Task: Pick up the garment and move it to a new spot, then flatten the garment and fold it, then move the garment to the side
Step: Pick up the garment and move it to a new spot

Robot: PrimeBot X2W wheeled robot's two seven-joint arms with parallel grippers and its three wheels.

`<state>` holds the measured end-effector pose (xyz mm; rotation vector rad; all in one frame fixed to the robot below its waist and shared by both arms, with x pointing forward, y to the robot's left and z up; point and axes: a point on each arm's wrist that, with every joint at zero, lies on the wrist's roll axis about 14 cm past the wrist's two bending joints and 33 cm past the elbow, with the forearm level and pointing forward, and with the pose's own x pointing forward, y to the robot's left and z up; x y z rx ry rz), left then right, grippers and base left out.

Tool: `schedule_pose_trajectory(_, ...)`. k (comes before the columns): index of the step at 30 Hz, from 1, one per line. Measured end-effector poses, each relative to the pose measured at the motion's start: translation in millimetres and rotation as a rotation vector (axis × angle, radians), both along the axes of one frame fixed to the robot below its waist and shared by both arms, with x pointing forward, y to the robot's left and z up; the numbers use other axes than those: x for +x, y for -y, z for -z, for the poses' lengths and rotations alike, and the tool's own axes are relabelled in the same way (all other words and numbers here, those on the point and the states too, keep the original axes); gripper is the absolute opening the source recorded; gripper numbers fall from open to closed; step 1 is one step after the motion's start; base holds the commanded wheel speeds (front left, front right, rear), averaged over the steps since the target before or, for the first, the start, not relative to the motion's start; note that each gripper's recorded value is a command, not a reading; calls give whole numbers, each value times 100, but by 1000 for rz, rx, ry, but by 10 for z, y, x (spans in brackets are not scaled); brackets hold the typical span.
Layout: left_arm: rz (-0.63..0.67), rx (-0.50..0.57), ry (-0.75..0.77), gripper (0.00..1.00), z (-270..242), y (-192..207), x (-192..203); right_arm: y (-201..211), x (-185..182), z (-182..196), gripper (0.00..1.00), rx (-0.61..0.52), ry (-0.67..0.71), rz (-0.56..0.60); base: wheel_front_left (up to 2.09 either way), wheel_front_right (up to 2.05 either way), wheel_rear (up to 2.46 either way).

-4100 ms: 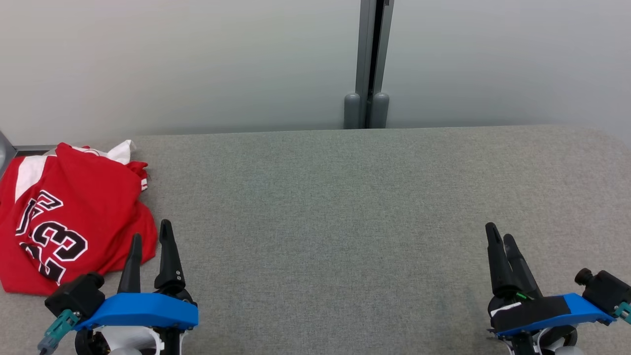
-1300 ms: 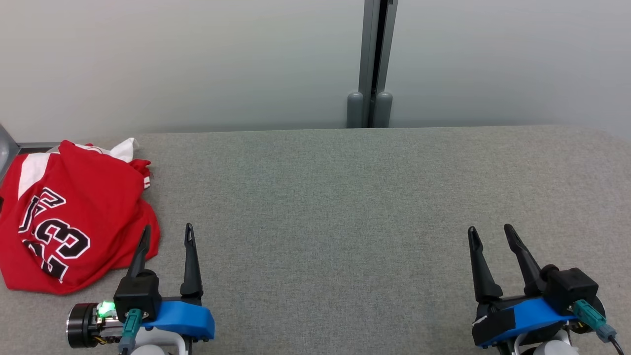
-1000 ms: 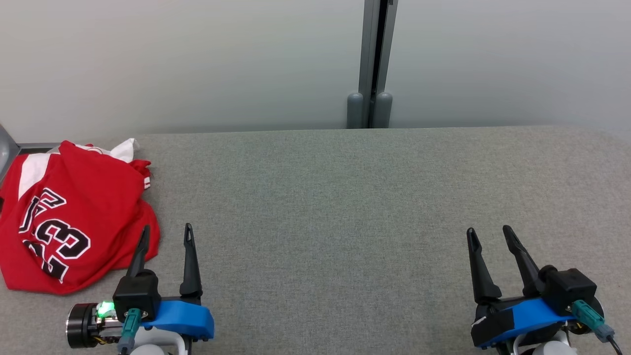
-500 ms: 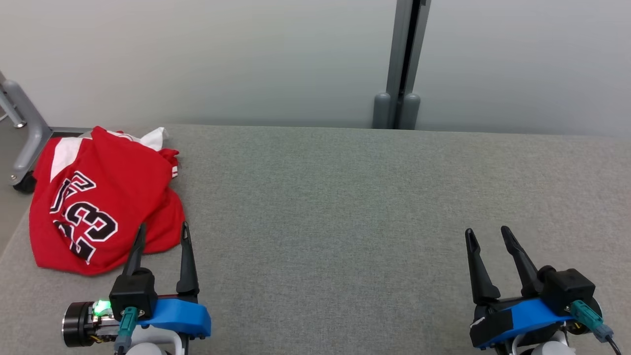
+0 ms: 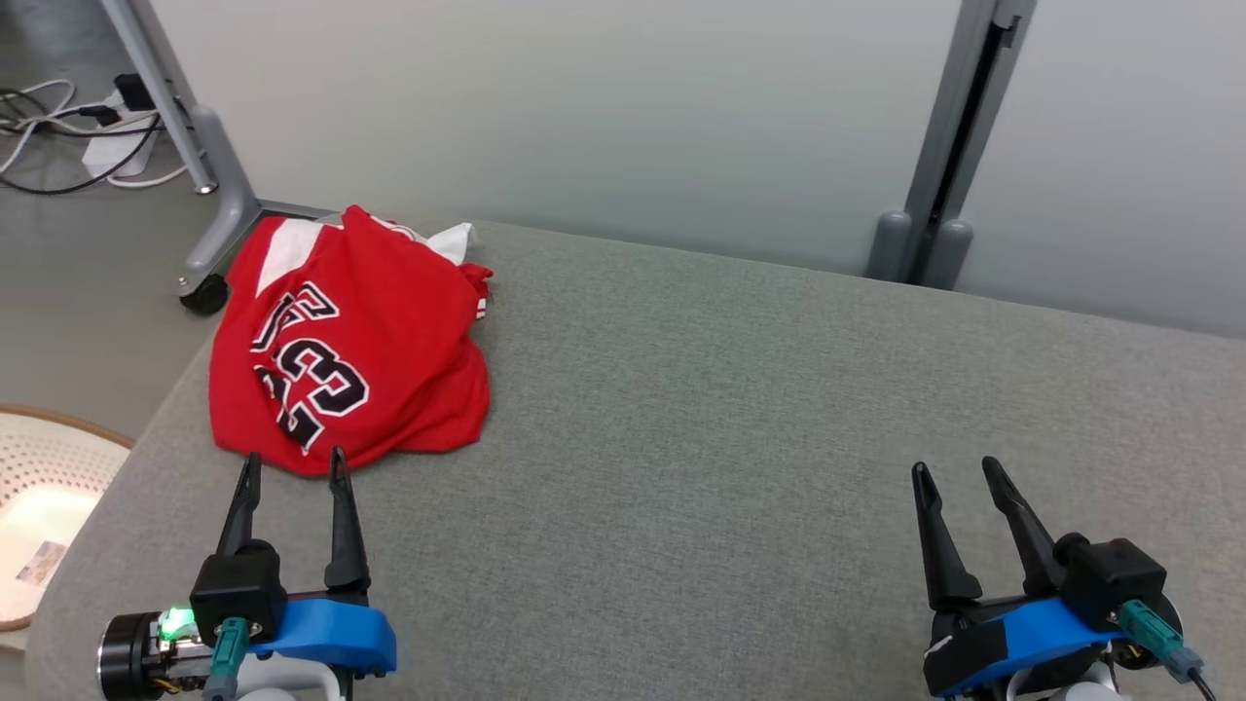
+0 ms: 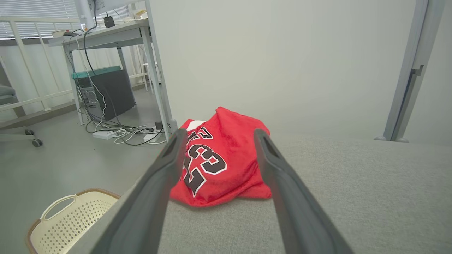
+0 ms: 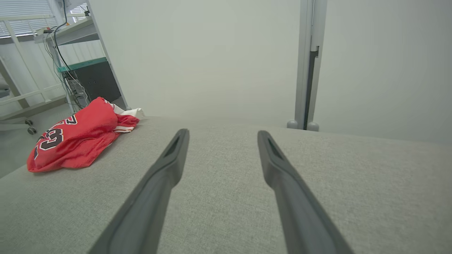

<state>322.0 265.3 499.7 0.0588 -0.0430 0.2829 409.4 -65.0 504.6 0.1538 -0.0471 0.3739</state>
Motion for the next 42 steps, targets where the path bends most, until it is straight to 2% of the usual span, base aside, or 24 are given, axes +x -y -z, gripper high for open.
schedule_pose_trajectory(17,-235,5,-16,100,35,-623,-640,-743,59,72,100,0,-19,-199,0,0,0)
schedule_pose_trajectory(27,-285,-2,-10,100,20,-740,-709,-796,48,126,100,0,-33,-216,0,0,0)
schedule_pose_trajectory(34,-258,4,5,100,-60,-755,-462,-601,124,190,100,-7,-41,-162,0,0,0)
schedule_pose_trajectory(42,-156,51,77,100,-374,-739,366,-184,334,300,100,-33,-39,-53,0,0,0)
